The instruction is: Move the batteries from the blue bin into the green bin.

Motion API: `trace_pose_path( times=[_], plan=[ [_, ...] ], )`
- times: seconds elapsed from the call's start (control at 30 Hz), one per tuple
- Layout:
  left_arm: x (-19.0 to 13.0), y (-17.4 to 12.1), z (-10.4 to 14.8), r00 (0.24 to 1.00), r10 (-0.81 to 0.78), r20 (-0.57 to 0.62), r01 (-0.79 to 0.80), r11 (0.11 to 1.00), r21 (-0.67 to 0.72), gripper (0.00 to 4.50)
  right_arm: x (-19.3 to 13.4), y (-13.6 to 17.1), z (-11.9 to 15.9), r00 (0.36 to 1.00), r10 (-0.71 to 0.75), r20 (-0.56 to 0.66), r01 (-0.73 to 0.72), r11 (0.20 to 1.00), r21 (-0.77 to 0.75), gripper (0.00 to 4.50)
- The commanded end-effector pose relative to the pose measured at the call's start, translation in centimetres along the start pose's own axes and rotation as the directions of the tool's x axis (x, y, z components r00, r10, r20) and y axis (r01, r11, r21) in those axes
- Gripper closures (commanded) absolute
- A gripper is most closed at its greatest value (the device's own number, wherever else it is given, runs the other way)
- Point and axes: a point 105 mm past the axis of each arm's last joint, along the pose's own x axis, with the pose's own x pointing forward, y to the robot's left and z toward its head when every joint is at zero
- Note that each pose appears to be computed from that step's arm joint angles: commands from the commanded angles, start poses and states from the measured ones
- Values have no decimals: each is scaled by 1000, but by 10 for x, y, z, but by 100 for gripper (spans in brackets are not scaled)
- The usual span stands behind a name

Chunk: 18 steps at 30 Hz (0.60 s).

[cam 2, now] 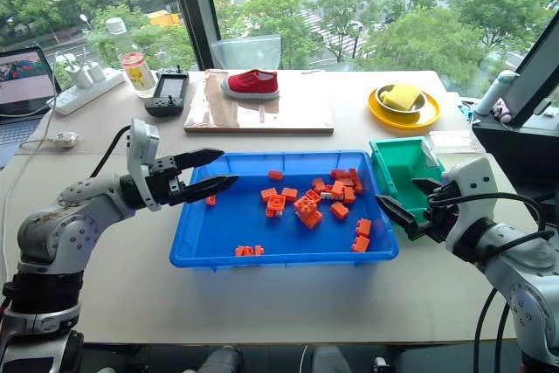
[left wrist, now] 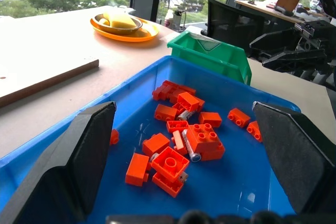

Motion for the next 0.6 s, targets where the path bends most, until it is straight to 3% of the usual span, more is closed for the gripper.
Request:
trace_pose_path(
  times=[0.03,0.13,0.27,0.6],
  plan=[
    [-5,-7,3,998,-42,-44,45,997,59,0,-6,0,12,1000,9,26,-8,999,-46,2],
    [-24,-20,-3,977,-111,-180,129,987,91,0,-4,-3,10,998,37,-43,-41,995,-96,2],
    [-39,-22,-2,960,-113,-256,148,981,121,0,11,4,17,992,112,-54,-119,983,-141,2],
    [-36,-23,-4,964,-124,-235,150,984,98,0,89,8,16,961,190,-200,-232,948,-219,2]
  ],
)
